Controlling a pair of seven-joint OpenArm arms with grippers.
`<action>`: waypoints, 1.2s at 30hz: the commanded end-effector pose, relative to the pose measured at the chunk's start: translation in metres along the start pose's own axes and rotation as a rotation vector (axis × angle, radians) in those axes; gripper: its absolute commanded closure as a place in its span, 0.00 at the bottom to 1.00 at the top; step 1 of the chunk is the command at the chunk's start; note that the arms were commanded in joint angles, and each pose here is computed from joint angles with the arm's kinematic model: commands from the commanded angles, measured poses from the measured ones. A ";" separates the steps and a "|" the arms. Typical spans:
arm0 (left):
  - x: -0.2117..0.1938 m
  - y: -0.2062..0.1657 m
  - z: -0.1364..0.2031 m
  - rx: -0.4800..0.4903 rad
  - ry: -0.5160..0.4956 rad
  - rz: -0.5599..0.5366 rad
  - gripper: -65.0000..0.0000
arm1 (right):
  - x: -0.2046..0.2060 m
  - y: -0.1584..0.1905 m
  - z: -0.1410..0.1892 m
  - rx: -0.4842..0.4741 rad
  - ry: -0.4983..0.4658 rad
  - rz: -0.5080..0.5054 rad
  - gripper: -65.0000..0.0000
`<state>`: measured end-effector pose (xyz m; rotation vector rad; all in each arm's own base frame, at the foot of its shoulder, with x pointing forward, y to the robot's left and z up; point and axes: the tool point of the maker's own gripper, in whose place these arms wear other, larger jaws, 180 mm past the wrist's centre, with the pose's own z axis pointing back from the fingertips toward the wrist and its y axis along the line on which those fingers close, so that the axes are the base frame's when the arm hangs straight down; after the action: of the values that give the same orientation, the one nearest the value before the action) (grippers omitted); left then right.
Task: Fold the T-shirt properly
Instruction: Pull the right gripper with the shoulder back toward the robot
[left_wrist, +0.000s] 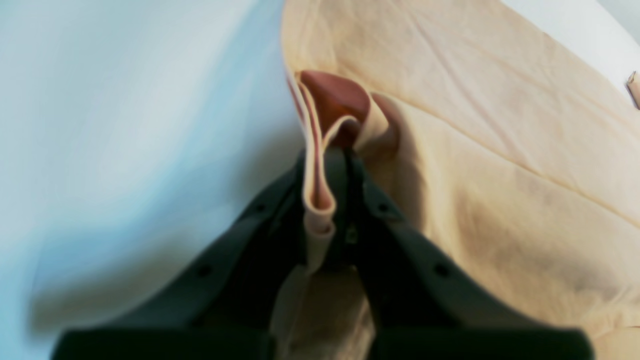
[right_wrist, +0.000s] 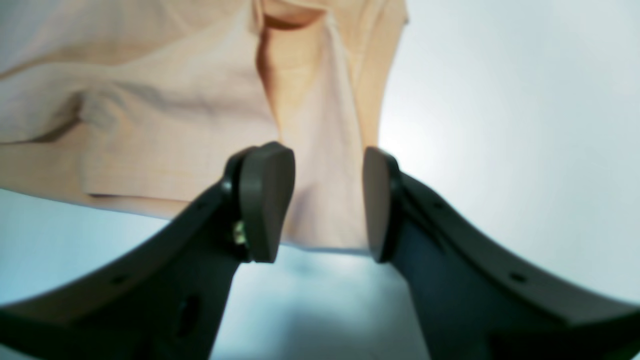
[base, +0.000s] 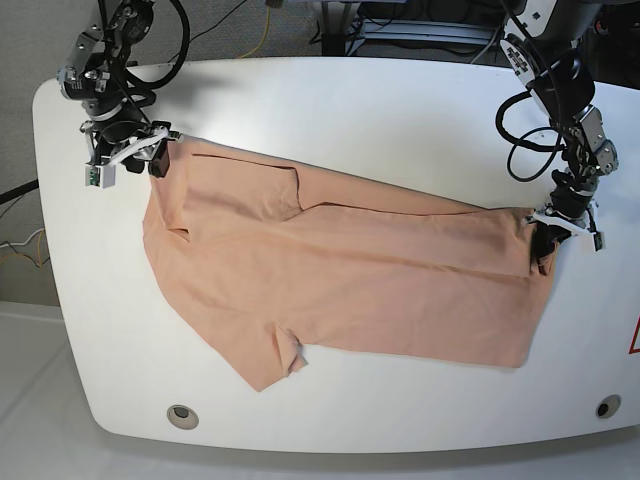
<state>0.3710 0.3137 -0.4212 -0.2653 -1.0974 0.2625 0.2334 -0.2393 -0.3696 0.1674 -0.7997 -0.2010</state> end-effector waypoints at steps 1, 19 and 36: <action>0.009 0.004 0.000 0.007 0.003 -0.028 0.98 | 0.015 -0.003 0.002 -0.016 -0.042 0.032 0.60; 0.009 0.004 0.000 0.006 0.004 -0.029 0.98 | 0.003 -0.017 -0.015 -0.099 0.022 0.057 0.60; -0.001 0.006 0.004 0.012 0.023 -0.030 0.98 | -0.034 -0.019 -0.015 -0.101 0.109 0.017 0.60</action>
<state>0.3659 0.3142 -0.4230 -0.2666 -1.1026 0.2644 0.2217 -0.2474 -0.4062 0.0718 -0.6793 -0.2052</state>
